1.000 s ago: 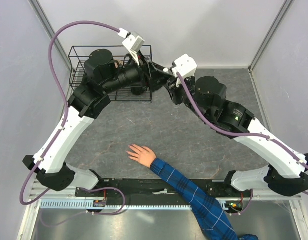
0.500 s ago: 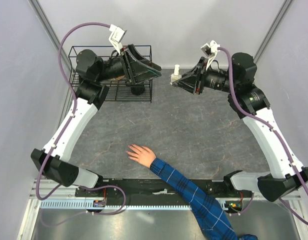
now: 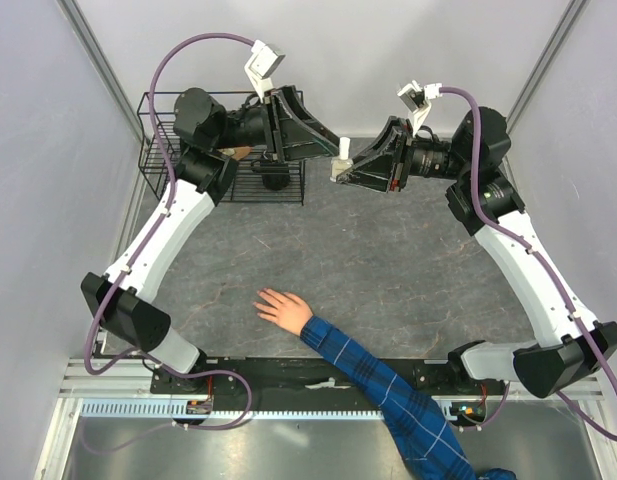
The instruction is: Paint the nails
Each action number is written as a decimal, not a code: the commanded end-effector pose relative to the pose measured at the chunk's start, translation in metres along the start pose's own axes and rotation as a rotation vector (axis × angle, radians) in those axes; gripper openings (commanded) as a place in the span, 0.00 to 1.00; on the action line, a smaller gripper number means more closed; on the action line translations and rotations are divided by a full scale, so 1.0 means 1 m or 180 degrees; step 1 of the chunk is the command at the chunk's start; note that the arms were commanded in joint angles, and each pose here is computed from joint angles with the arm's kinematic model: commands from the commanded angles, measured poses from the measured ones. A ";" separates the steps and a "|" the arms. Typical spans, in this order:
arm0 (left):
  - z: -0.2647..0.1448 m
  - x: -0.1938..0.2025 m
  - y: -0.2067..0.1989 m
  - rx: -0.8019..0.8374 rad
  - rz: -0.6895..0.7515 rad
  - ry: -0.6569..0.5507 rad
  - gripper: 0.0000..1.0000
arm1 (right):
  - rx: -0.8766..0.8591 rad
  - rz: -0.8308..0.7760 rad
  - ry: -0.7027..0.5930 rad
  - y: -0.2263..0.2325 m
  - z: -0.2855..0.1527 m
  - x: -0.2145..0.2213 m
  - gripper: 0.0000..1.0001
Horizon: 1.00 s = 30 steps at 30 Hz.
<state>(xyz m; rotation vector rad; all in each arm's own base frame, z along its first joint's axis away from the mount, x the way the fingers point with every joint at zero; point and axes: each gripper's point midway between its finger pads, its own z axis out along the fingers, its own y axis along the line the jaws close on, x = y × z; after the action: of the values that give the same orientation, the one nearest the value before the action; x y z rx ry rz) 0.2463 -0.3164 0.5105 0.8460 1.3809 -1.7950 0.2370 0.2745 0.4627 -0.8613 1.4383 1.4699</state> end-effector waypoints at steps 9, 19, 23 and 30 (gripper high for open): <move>0.012 -0.004 -0.019 0.0204 0.0057 0.0173 0.40 | -0.0139 -0.0124 -0.0044 0.009 0.000 -0.005 0.00; 0.017 -0.009 -0.013 -0.0240 0.0391 0.0074 0.02 | 0.0677 -0.0287 -0.0016 -0.028 -0.008 -0.010 0.00; 0.019 -0.006 -0.013 -0.1035 0.1101 -0.0018 0.02 | 0.1618 -0.0765 0.0101 -0.039 -0.008 -0.022 0.00; 0.017 0.005 0.004 -0.1724 0.1288 -0.0084 0.02 | 0.3252 -0.1658 0.0224 -0.031 0.001 -0.034 0.00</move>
<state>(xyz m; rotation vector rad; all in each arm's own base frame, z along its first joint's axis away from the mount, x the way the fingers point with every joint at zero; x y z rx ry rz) 0.2549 -0.3238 0.5256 0.6825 1.4105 -1.1351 0.2605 0.2828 0.4748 -0.5858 1.6114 0.6433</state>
